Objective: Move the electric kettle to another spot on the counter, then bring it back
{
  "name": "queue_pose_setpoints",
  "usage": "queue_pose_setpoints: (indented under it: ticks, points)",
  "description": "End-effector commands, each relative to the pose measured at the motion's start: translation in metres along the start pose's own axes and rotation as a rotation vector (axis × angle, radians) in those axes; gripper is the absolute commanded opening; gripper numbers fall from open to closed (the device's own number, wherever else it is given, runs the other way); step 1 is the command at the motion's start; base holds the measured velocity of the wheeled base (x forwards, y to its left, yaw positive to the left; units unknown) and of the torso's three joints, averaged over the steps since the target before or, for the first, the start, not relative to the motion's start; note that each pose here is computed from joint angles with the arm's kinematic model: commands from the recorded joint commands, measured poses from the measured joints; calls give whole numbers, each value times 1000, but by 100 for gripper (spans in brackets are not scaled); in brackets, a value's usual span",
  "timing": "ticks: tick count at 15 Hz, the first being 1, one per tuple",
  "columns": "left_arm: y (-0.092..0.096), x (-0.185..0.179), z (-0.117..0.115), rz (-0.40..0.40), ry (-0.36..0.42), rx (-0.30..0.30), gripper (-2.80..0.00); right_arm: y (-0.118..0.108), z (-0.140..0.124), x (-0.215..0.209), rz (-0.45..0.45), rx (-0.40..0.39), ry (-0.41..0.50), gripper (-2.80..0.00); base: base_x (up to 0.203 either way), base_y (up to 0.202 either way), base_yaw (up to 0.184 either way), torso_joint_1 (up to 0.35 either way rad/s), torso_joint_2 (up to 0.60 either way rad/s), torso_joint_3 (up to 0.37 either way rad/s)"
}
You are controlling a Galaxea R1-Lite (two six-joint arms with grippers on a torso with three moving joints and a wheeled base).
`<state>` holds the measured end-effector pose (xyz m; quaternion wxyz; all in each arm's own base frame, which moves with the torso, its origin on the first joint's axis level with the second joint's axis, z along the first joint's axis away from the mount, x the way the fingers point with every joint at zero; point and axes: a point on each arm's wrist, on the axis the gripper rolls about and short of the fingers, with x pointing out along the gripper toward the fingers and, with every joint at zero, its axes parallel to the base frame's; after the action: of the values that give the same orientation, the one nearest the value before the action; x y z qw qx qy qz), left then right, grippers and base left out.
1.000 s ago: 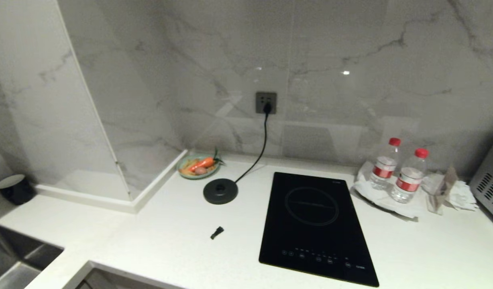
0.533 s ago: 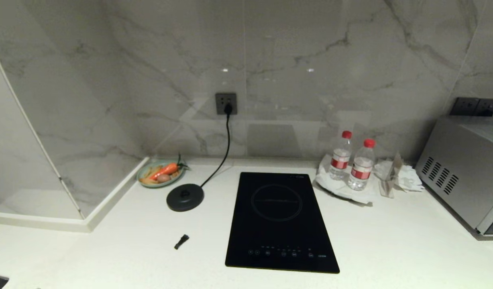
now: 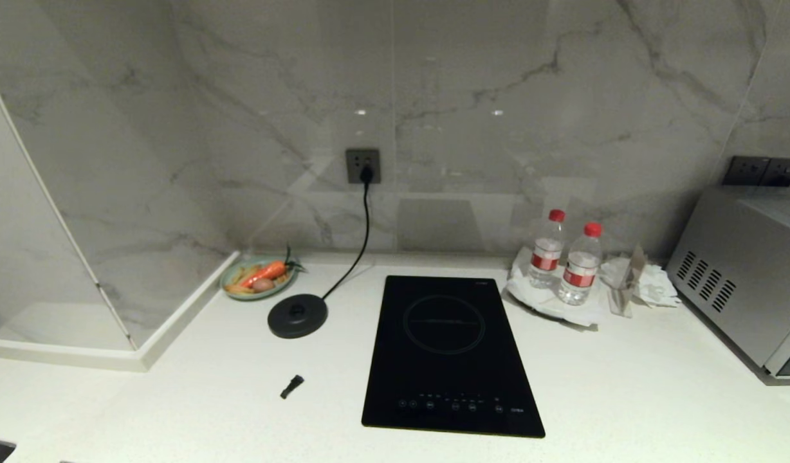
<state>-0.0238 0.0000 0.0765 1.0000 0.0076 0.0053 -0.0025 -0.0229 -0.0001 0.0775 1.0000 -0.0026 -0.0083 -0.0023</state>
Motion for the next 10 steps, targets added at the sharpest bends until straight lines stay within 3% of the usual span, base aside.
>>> queue_pose_setpoints:
  ticks: [1, 10]
  points:
    - [0, 0, 0, 0, 2, 0, -280, 0, 0, 0, 0, -1, 0, -280, 0, 0, 0, 0, 0, 0]
    - [0, 0, 0, 0, 2, 2, -280, 0, 0, 0, -2, 9, 3, -280, 0, 0, 0, -12, 31, 17]
